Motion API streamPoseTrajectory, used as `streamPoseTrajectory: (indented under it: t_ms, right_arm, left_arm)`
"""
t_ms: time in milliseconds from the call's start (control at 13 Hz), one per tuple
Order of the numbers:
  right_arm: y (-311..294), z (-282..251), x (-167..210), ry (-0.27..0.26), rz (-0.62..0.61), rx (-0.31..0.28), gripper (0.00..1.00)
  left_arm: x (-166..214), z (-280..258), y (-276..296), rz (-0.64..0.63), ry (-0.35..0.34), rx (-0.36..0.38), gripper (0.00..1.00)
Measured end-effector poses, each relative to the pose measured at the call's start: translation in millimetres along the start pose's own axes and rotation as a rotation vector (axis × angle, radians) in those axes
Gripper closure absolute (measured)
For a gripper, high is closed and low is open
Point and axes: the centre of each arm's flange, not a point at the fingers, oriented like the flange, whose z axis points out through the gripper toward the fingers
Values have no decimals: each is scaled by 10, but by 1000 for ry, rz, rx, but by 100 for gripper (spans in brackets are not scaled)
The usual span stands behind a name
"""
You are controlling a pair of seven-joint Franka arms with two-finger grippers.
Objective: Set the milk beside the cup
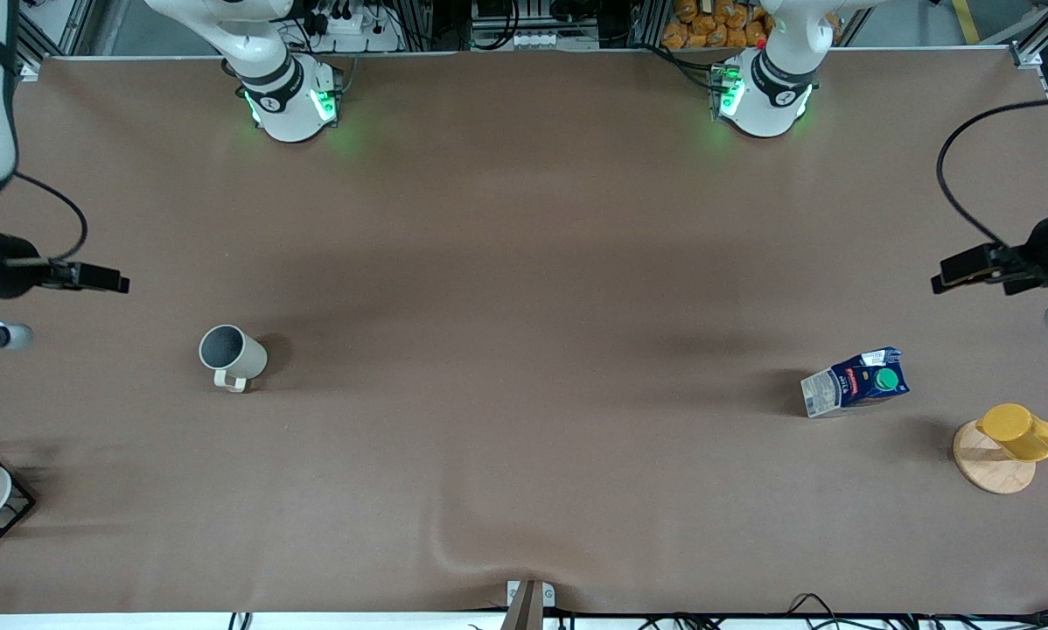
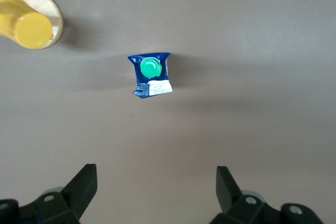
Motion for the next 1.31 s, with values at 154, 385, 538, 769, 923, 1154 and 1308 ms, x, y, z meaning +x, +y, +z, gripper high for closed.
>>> streamPoseTrajectory:
  t_ms: [154, 385, 538, 769, 923, 1154, 1308]
  right_arm:
    - [119, 443, 250, -55, 19, 1, 0]
    - [190, 931, 592, -48, 29, -5, 0]
    - [199, 1048, 688, -32, 30, -7, 0]
    - [178, 1327, 833, -35, 25, -9, 0]
    - [148, 1619, 952, -47, 18, -13, 0]
    - [95, 1994, 1027, -98, -3, -15, 0]
    - [98, 2120, 1042, -119, -6, -15, 0]
  left_arm:
    - [203, 321, 1, 3, -13, -6, 0]
    - [482, 627, -52, -5, 44, -9, 0]
    - [615, 897, -112, -18, 40, 0, 0]
    - [781, 1426, -94, -27, 3, 52, 0]
    - [824, 1598, -83, -33, -12, 54, 0]
    - [830, 1750, -119, -41, -27, 53, 0]
    - [803, 1948, -123, -40, -29, 53, 0]
